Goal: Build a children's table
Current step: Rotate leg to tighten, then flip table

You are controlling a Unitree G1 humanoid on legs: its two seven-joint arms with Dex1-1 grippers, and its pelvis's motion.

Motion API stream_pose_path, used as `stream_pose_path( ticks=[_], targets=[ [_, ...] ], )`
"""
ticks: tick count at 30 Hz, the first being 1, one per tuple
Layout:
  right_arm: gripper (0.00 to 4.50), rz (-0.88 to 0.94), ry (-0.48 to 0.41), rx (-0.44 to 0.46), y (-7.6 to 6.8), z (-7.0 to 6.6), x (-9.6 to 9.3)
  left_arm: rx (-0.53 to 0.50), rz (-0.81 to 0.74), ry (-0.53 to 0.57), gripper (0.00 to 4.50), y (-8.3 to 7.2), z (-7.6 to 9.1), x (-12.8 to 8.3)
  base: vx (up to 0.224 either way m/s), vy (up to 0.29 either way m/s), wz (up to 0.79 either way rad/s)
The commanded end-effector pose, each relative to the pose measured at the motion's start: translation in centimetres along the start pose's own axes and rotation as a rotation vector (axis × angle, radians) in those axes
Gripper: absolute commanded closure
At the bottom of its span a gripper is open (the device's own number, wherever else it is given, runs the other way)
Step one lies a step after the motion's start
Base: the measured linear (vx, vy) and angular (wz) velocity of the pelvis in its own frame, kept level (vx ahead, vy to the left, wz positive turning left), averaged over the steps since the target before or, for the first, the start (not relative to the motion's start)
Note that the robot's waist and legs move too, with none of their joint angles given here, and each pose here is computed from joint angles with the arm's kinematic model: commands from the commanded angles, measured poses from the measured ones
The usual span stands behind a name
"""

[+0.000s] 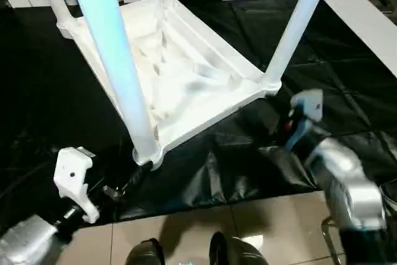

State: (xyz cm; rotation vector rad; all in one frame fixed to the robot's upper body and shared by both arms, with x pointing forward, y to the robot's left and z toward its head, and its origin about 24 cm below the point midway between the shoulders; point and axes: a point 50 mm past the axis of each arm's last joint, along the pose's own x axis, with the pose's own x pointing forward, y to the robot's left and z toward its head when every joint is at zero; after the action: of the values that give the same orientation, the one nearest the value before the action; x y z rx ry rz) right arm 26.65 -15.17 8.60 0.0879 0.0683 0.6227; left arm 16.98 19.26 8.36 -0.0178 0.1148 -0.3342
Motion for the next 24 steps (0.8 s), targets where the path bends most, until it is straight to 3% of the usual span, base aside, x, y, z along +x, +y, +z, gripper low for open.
stream_pose_path(
  ticks=[1,4,9,12,18,24],
  targets=[
    [0.00,0.025,0.034,0.016,1.7,-0.5,-0.4,-0.017,0.051,-0.032,0.01,-1.0,0.2,-0.2,0.000,0.000,0.00],
    [0.00,0.041,0.061,0.043,3.1,-1.6,-0.9,0.003,0.061,-0.027,0.01,-1.9,-0.1,-0.3,-0.006,-0.007,0.09],
    [0.00,0.044,0.066,0.071,4.2,-2.1,-1.6,0.013,0.111,-0.011,0.01,-1.9,-0.3,-0.6,-0.010,-0.037,0.46],
    [0.00,-0.008,0.073,0.096,4.3,-2.2,-2.0,-0.017,0.168,-0.005,0.01,-1.9,-0.7,-0.8,0.062,-0.135,0.48],
    [0.00,-0.074,0.077,0.096,4.0,-2.5,-2.1,0.021,0.164,-0.004,0.01,-1.4,-0.8,-0.1,0.001,-0.193,0.10],
    [0.00,-0.088,0.082,0.089,4.2,-2.6,-2.0,0.031,0.163,-0.020,0.01,-1.3,-0.5,0.5,-0.012,-0.037,0.01]
  ],
)
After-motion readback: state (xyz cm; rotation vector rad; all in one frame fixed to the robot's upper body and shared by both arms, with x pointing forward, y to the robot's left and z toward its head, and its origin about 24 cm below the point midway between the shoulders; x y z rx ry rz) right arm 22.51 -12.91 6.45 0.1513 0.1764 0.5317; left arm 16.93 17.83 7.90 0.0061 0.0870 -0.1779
